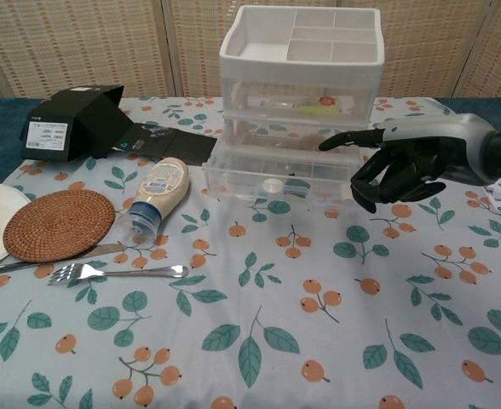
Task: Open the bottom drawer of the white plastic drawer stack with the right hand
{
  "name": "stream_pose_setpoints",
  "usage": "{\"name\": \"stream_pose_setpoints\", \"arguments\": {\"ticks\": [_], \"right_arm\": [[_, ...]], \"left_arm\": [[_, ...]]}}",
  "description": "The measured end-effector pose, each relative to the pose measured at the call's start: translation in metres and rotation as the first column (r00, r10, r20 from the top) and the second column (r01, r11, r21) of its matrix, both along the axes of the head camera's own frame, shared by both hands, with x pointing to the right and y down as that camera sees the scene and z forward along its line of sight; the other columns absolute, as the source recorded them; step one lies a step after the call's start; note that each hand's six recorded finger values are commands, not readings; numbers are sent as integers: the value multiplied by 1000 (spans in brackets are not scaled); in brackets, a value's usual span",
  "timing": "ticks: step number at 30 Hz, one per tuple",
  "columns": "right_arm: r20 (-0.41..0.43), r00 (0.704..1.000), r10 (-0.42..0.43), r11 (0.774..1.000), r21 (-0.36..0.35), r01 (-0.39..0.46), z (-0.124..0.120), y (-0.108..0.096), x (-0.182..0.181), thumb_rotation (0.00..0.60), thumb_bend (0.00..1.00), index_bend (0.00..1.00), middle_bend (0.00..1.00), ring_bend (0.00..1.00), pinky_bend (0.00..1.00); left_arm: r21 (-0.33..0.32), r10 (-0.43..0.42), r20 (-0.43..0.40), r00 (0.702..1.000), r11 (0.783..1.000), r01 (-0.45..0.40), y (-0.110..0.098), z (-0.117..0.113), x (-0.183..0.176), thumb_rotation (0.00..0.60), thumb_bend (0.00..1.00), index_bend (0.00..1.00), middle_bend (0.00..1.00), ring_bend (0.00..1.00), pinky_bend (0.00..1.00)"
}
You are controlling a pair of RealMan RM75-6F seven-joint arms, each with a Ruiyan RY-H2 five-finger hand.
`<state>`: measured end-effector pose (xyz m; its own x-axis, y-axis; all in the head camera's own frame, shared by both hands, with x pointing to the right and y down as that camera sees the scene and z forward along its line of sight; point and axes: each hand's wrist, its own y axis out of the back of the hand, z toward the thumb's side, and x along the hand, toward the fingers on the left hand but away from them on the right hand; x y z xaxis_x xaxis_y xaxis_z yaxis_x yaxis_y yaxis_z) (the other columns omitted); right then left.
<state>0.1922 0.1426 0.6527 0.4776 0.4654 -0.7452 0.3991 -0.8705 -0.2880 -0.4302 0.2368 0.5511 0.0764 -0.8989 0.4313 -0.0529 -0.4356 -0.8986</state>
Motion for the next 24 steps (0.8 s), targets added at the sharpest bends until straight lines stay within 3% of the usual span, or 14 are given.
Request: {"name": "stream_pose_setpoints", "arguments": {"ticks": [8, 15, 21, 24], "right_arm": [[8, 994, -113, 987, 119, 111, -39, -16, -4, 600, 534, 3, 645, 896, 1000], [-48, 967, -252, 939, 229, 256, -60, -46, -19, 600, 497, 78, 625, 833, 1000], [-139, 924, -356, 869, 316, 382, -64, -69, -31, 600, 458, 114, 612, 797, 1000], [-203, 887, -415, 809, 363, 462, -63, -76, -38, 600, 416, 123, 605, 791, 1000]], "left_arm": [[8, 2, -5, 1000, 1000, -2, 0, -3, 2, 600, 255, 67, 72, 111, 93], [8, -4, -3, 1000, 1000, 4, 1, -4, 1, 600, 255, 67, 72, 111, 93], [6, -10, 0, 1000, 1000, 10, 3, -3, -1, 600, 255, 67, 72, 111, 92], [5, -12, 1, 1000, 1000, 12, 3, -3, -2, 600, 255, 67, 72, 111, 92]]}}
